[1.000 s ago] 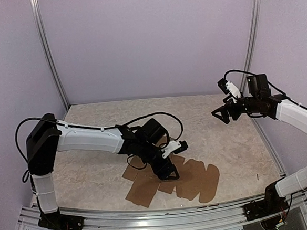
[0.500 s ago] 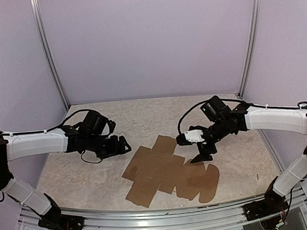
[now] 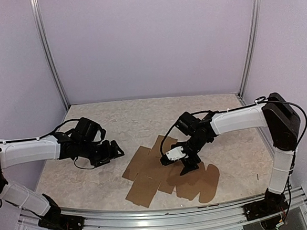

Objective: Fold the paper box

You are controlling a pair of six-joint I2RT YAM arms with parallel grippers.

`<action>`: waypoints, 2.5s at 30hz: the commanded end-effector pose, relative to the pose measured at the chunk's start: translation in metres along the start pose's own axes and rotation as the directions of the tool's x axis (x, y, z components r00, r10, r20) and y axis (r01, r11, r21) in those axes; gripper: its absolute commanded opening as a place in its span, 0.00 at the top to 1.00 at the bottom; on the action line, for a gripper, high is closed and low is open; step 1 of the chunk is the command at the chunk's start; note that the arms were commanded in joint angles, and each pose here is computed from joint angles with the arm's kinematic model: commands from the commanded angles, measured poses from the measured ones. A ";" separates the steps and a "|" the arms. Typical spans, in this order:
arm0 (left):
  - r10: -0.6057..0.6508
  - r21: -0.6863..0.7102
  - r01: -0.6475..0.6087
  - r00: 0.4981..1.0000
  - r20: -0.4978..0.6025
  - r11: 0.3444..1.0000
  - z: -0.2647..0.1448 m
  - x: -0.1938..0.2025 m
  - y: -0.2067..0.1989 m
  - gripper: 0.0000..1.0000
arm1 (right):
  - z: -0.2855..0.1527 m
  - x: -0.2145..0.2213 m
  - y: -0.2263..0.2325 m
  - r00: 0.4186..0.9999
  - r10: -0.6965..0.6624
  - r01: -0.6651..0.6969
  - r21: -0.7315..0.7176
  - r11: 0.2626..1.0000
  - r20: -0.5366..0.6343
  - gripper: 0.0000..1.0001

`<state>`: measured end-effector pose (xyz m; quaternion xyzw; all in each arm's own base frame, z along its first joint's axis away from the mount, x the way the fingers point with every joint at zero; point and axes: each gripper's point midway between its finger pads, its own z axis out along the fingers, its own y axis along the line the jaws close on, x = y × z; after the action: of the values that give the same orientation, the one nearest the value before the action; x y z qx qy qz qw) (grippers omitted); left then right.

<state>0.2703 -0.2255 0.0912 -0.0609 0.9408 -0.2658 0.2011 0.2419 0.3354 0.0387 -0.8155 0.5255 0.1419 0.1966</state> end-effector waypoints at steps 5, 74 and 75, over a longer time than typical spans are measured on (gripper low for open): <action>-0.010 -0.003 0.010 1.000 0.011 1.000 -0.001 -0.008 0.005 0.18 | 0.030 0.020 -0.036 0.966 0.251 -0.245 0.086 0.966 -0.065 0.24; 0.148 -0.040 -0.151 0.986 -0.079 0.988 0.092 -0.085 -0.017 0.25 | -0.112 0.028 0.021 0.632 0.774 -0.730 -0.313 0.608 0.030 0.30; 0.161 -0.039 -0.164 0.985 -0.059 0.986 0.088 -0.091 -0.021 0.25 | -0.117 0.046 -0.005 0.552 0.832 -0.796 -0.257 0.548 0.066 0.30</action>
<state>0.3708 -0.2687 0.0460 -0.0210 0.9550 -0.2559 0.1488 0.1917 0.2648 0.1005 -0.5815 0.7447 0.3276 -0.0021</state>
